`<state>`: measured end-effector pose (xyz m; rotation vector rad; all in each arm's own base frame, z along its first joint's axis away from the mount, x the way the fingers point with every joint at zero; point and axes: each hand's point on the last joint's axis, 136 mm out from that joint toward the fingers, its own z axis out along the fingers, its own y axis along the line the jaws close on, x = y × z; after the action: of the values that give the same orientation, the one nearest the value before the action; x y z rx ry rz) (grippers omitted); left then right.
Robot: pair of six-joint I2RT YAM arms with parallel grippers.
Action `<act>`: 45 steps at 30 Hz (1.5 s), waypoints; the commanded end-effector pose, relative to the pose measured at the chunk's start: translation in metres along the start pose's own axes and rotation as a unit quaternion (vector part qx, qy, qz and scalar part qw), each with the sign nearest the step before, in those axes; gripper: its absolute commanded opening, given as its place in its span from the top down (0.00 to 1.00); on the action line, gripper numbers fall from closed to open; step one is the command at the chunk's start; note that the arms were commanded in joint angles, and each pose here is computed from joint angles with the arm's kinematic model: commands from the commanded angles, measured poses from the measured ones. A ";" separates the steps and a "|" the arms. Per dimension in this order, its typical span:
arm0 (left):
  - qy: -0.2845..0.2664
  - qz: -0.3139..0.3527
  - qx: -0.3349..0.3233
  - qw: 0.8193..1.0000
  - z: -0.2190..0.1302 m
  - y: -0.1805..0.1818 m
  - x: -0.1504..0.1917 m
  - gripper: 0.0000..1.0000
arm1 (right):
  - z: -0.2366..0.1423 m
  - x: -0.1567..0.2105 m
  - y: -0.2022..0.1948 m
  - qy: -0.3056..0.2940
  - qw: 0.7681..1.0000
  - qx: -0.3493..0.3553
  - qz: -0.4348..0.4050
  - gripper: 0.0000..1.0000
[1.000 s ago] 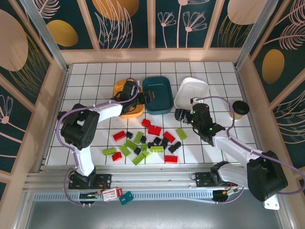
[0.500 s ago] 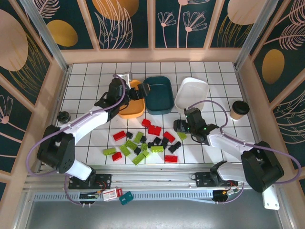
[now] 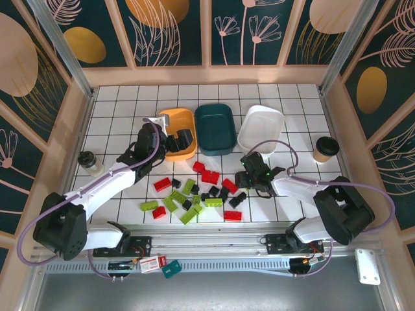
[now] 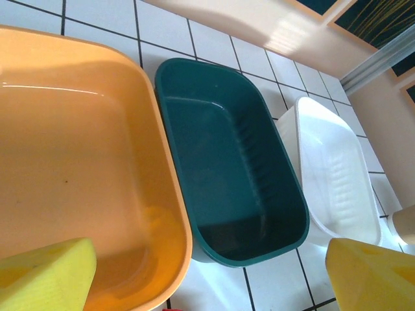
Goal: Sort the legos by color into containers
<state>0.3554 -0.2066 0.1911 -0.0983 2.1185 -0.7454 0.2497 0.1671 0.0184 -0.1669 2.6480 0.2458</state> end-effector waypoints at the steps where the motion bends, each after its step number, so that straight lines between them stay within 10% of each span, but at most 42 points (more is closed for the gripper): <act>1: -0.005 0.003 -0.014 1.000 -0.006 0.007 0.002 0.09 | 0.004 0.005 0.006 0.011 1.000 -0.007 0.005 0.50; 7: -0.005 0.008 -0.025 1.000 -0.012 0.012 0.003 0.09 | -0.013 -0.020 0.013 -0.037 0.999 -0.023 0.008 0.76; 17: -0.014 -0.001 -0.044 0.999 -0.024 0.023 0.008 0.08 | -0.067 -0.159 -0.026 -0.197 0.976 -0.018 0.091 0.80; 26: -0.014 -0.008 -0.063 0.998 -0.039 0.034 0.016 0.08 | 0.018 -0.208 -0.070 -0.138 0.982 0.040 0.123 0.82; 37: -0.021 0.000 -0.089 0.996 -0.052 0.045 0.017 0.08 | 0.055 -0.213 -0.027 -0.109 0.991 0.003 0.075 0.83; 42: -0.021 0.000 -0.109 0.994 -0.056 0.052 0.018 0.08 | 0.048 -0.213 -0.030 -0.119 0.989 0.015 0.085 0.74; 45: -0.019 -0.003 -0.118 0.993 -0.060 0.055 0.019 0.08 | 0.040 -0.211 -0.036 -0.124 0.988 0.025 0.093 0.49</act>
<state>0.3146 -0.1478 0.1791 -0.2188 2.1420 -0.5311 0.4598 0.1643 0.0611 0.0897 2.4539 0.2685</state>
